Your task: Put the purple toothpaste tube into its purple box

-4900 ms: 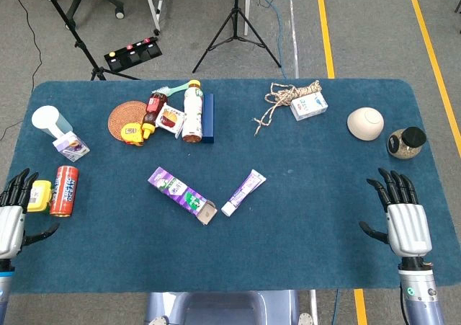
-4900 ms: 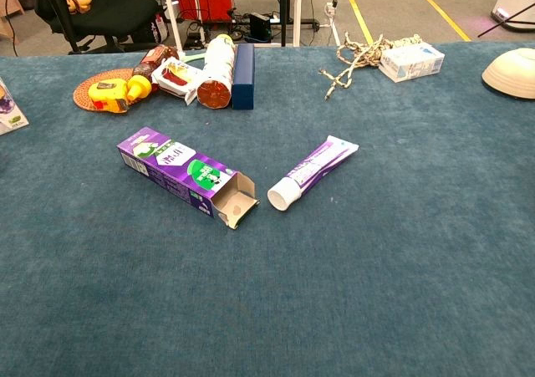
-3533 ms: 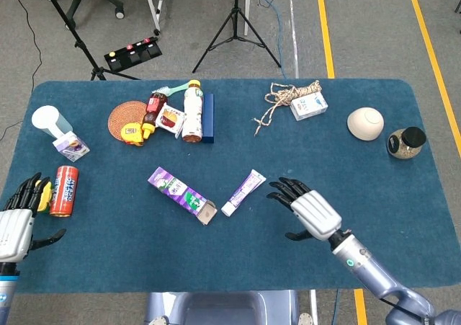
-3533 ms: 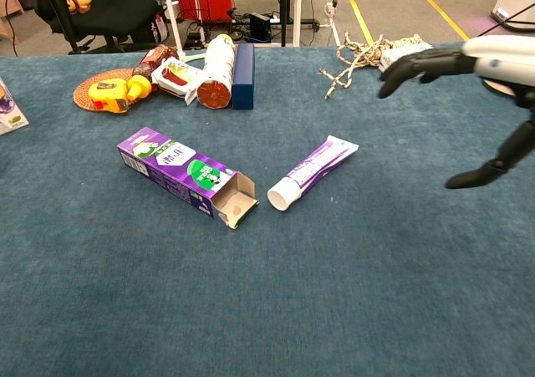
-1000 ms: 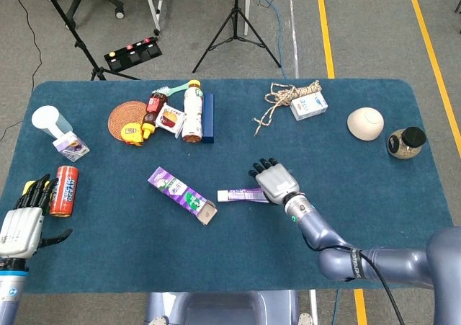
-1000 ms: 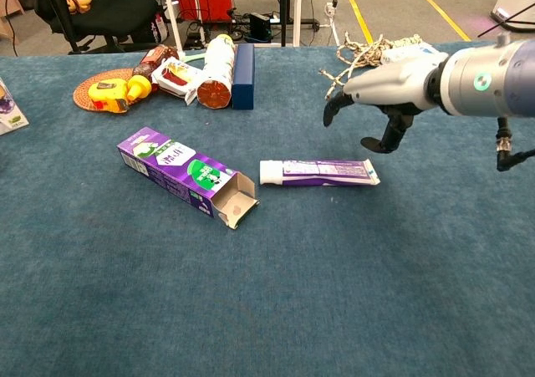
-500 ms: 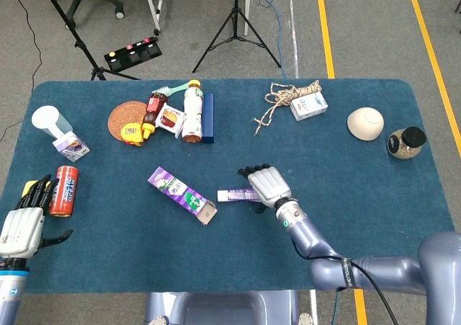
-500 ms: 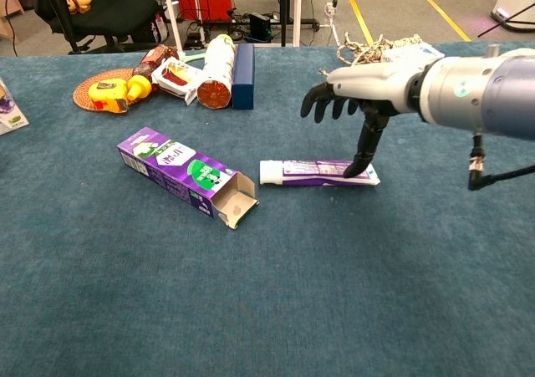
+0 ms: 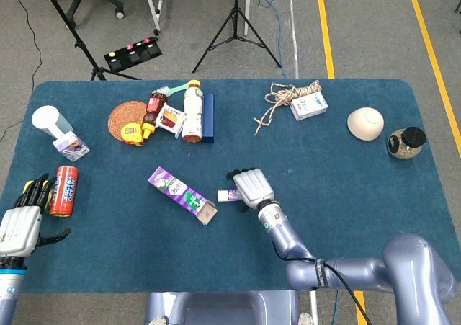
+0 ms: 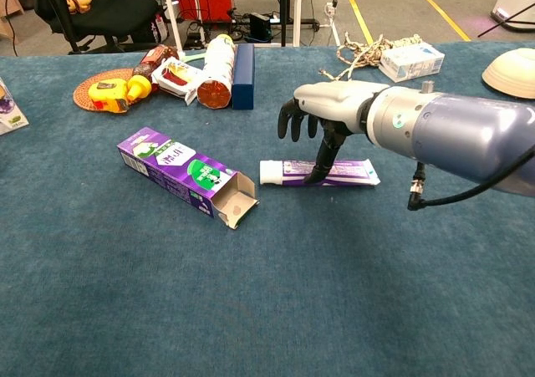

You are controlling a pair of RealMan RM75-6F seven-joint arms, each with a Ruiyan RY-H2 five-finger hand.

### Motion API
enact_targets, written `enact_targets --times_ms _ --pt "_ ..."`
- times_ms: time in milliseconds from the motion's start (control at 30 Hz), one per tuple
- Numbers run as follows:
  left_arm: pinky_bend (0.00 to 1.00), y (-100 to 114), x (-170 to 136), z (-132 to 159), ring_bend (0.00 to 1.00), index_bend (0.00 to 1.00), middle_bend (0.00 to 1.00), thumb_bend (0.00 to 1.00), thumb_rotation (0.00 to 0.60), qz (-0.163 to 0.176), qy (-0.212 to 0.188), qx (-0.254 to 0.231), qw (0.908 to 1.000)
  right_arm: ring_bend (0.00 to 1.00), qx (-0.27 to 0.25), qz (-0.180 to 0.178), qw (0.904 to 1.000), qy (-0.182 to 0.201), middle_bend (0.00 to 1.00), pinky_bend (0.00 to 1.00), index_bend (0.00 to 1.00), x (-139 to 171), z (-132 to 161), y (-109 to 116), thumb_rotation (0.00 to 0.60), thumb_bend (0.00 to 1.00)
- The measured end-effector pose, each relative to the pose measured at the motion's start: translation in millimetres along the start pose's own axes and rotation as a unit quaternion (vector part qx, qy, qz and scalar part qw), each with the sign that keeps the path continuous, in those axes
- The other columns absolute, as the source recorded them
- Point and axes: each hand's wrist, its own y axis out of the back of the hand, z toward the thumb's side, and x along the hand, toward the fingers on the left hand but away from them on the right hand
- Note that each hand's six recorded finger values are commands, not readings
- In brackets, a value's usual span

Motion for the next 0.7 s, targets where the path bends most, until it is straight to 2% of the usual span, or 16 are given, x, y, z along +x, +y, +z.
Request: enact_targets --times_ms 367,700 --pt "0.16 -0.3 0.6 -0.6 0.0 0.0 0.0 0.09 0.6 -0.003 -0.001 0.0 1.0 0.37 0.003 -0.007 1.0 0.006 0.37 0.38 0.35 -3.8 6.5 -8.6 0.6 0.21" --pt "0.16 -0.3 0.7 -0.6 0.0 0.0 0.0 0.09 0.6 -0.003 -0.001 -0.001 1.0 0.4 0.019 -0.009 0.9998 0.003 0.4 0.44 0.4 -5.7 -2.9 -16.8 0.6 0.22"
